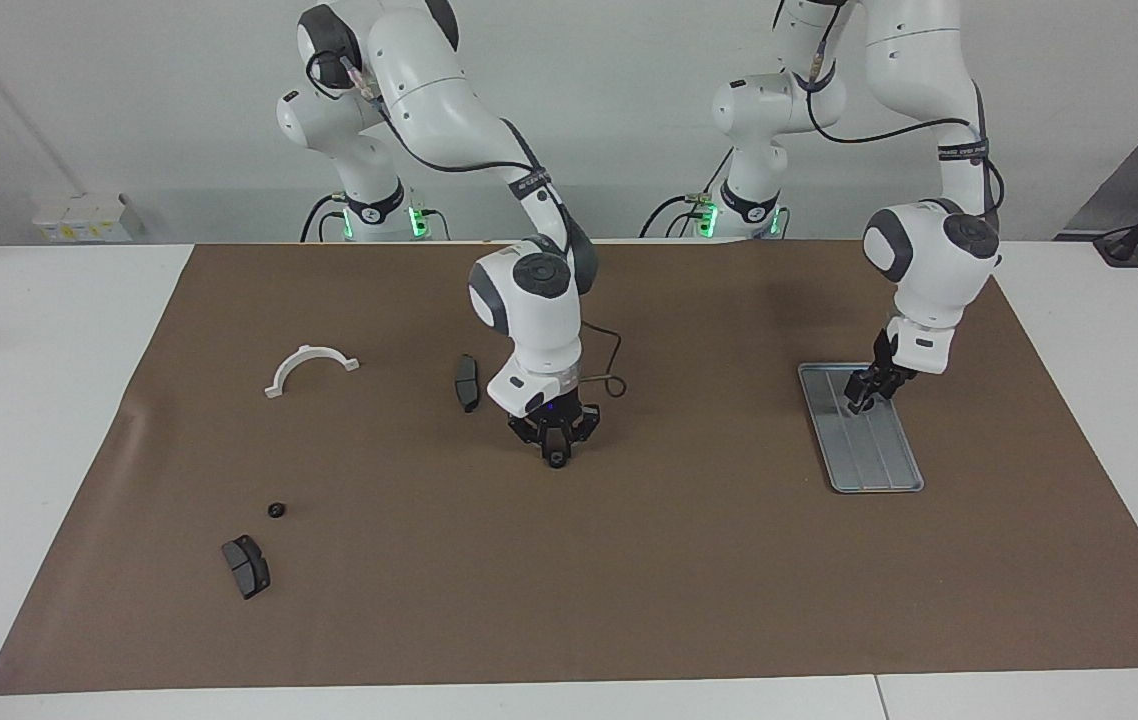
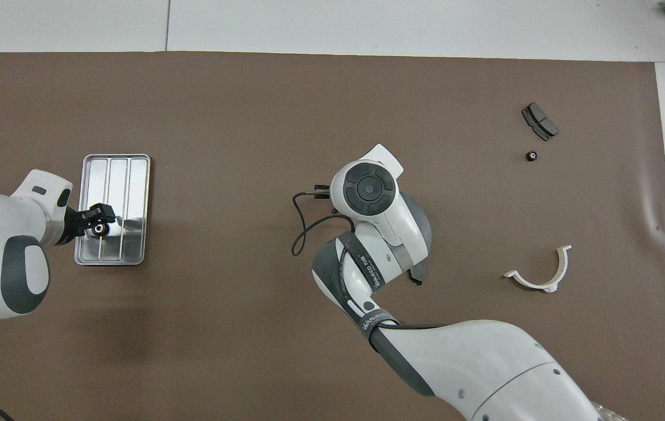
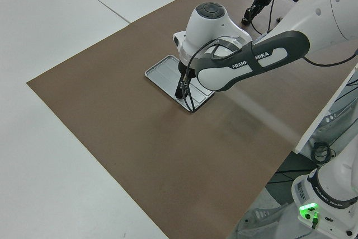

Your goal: Place bearing gear from tray to pile

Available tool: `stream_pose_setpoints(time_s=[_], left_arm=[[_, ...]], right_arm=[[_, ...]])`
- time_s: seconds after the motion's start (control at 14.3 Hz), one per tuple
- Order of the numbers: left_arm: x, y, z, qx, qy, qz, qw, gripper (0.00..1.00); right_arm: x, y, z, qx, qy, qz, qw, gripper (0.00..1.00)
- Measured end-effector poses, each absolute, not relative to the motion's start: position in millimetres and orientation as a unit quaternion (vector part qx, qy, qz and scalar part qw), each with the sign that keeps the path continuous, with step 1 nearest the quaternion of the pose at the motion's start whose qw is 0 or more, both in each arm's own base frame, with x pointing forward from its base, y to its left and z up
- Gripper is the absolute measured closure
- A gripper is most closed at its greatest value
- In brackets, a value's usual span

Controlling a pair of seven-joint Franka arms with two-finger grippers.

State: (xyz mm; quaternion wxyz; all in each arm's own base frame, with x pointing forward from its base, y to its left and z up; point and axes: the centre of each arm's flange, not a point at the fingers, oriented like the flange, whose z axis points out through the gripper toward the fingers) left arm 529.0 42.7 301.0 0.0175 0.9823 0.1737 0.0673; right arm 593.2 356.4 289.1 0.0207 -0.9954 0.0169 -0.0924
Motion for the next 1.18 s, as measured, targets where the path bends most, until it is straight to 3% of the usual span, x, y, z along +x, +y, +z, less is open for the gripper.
stream_pose_setpoints(time_s=[0.28, 0.42, 0.7, 0.91, 1.18], left_arm=[[527, 45, 297, 0.981, 0.175, 0.081, 0.018, 0.43], [529, 43, 300, 0.981, 0.172, 0.086, 0.018, 0.66], [539, 31, 314, 0.984, 0.160, 0.069, 0.020, 0.66], [565, 11, 362, 0.988, 0.143, 0.052, 0.023, 0.66], [587, -87, 429, 0.983, 0.164, 0.066, 0.042, 0.66]], right_arm=[[593, 356, 289, -0.995, 0.015, -0.093, 0.020, 0.66], [596, 352, 289, -0.995, 0.009, -0.098, 0.011, 0.66], [625, 297, 289, -0.995, 0.002, -0.103, -0.008, 0.66], [651, 235, 289, -0.995, -0.002, -0.103, -0.019, 0.66], [672, 167, 290, -0.994, -0.004, -0.101, -0.030, 0.66]])
